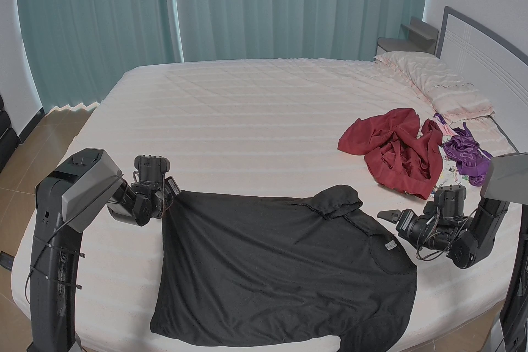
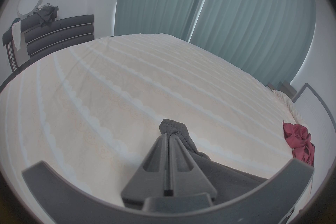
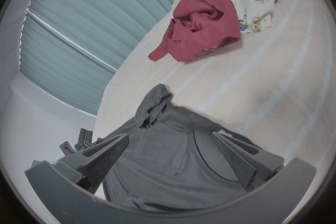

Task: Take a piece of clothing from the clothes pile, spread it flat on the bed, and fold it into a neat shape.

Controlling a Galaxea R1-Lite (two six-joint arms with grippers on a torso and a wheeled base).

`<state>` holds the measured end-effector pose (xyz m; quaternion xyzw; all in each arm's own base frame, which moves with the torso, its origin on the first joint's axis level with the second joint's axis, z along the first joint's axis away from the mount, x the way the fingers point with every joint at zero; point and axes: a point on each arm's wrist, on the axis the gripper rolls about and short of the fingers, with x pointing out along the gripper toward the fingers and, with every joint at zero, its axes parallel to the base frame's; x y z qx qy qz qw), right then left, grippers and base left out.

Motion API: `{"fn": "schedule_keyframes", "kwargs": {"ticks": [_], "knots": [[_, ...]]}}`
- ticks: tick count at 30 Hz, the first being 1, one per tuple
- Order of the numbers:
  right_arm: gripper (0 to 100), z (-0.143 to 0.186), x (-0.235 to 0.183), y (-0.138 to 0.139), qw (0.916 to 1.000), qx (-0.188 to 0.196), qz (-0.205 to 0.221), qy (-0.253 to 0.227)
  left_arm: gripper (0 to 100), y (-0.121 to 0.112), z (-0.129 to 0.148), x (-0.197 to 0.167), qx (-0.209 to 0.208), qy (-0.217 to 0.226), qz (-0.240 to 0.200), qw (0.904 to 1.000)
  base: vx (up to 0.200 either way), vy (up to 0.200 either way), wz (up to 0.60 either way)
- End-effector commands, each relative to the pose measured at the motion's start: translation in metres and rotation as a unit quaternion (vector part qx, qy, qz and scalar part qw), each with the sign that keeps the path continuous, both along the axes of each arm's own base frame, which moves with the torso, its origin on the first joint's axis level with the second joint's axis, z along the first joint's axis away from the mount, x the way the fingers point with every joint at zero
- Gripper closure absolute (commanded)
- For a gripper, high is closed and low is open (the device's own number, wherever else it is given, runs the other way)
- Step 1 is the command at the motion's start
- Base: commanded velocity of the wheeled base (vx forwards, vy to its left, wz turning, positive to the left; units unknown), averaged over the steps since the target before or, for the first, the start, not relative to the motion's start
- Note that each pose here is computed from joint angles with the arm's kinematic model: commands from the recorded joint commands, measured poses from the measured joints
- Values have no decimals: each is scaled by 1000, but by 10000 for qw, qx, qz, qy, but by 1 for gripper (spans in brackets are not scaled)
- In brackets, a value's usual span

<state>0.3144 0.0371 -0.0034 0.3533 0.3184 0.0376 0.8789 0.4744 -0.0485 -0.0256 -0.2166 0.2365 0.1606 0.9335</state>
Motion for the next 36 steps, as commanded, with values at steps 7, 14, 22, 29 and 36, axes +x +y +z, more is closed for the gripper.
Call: {"fn": "schedule_keyframes", "kwargs": {"ticks": [7,14,22,29,36], "knots": [[0,12,65,26,9999,-46,85,-120,100,-8,-3,-2,81,46,-51,9999,0,0,0],[0,4,90,85,9981,209,159,550,100,-10,-4,-3,160,57,51,9998,0,0,0],[0,-28,98,120,9968,-260,125,749,100,-10,-10,-6,173,171,43,9997,0,0,0],[0,-26,106,117,9957,-395,3,838,0,-10,-11,-6,173,233,29,9996,0,0,0],[0,-28,116,122,9967,-352,16,732,0,-9,-8,-6,153,166,63,9997,0,0,0]]}}
